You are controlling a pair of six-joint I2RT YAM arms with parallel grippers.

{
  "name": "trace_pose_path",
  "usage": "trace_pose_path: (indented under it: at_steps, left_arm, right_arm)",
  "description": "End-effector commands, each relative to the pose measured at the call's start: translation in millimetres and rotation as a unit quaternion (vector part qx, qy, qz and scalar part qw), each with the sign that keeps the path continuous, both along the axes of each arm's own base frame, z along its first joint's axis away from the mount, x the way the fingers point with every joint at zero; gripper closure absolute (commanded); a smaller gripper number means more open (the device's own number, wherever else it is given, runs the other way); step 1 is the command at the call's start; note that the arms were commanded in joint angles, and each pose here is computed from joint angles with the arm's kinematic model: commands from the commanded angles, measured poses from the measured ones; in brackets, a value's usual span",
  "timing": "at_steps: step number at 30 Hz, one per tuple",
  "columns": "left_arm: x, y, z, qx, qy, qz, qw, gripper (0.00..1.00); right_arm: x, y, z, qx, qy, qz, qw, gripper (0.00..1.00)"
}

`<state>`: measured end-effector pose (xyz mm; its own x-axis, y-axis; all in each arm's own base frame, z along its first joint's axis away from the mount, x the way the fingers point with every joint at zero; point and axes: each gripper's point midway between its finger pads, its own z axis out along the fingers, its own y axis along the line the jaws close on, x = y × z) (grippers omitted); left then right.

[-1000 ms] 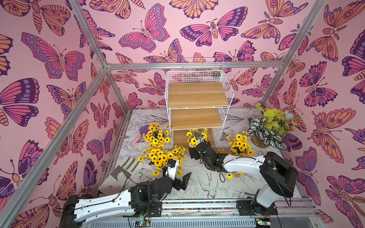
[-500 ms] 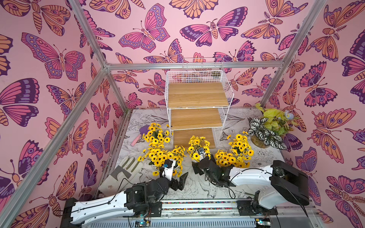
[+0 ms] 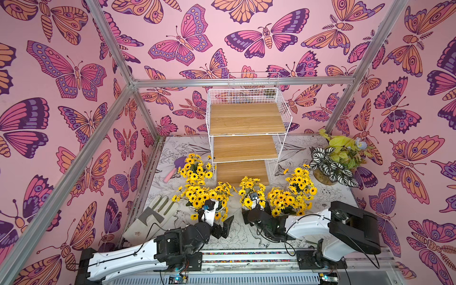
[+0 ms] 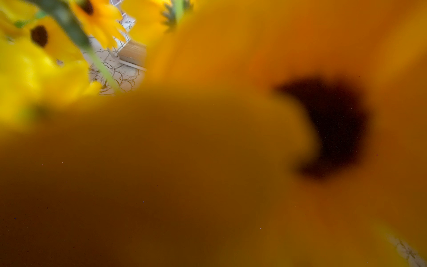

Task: Take the sunflower pots off the shelves
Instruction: Place the sunflower pot at the center of the board.

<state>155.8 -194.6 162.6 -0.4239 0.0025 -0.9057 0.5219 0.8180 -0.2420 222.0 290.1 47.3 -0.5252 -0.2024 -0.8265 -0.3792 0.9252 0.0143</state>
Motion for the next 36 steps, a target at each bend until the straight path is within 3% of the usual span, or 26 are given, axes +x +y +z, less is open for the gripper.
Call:
trace_pose_path:
  at_steps: [1,8,19,26,27,36]
  left_arm:
    - [3.7,5.3,4.2,0.001,-0.006,0.014,1.0,0.0]
    - [4.4,7.8,1.1,0.005,-0.006,0.019,1.0,0.0]
    - [5.9,14.5,1.4,0.015,-0.01,0.03,0.999,0.0]
    - [8.4,22.0,2.0,0.02,-0.016,0.044,0.999,0.0]
    - [9.0,21.5,15.9,0.006,-0.021,0.046,0.999,0.0]
    - [13.8,28.8,28.2,0.008,-0.038,0.066,0.997,0.0]
  right_arm:
    - [0.8,8.1,5.7,0.027,-0.017,-0.016,0.999,0.48]
    - [-10.9,13.1,-9.2,0.013,-0.007,-0.014,1.0,0.44]
    - [-14.7,8.7,0.9,-0.024,-0.018,-0.034,0.999,0.01]
    - [-19.4,3.2,18.5,-0.047,-0.016,-0.034,0.998,0.01]
    - [-21.7,3.2,17.2,-0.052,-0.015,-0.03,0.998,0.01]
    - [-38.6,-9.4,39.5,-0.065,0.001,-0.02,0.998,0.01]
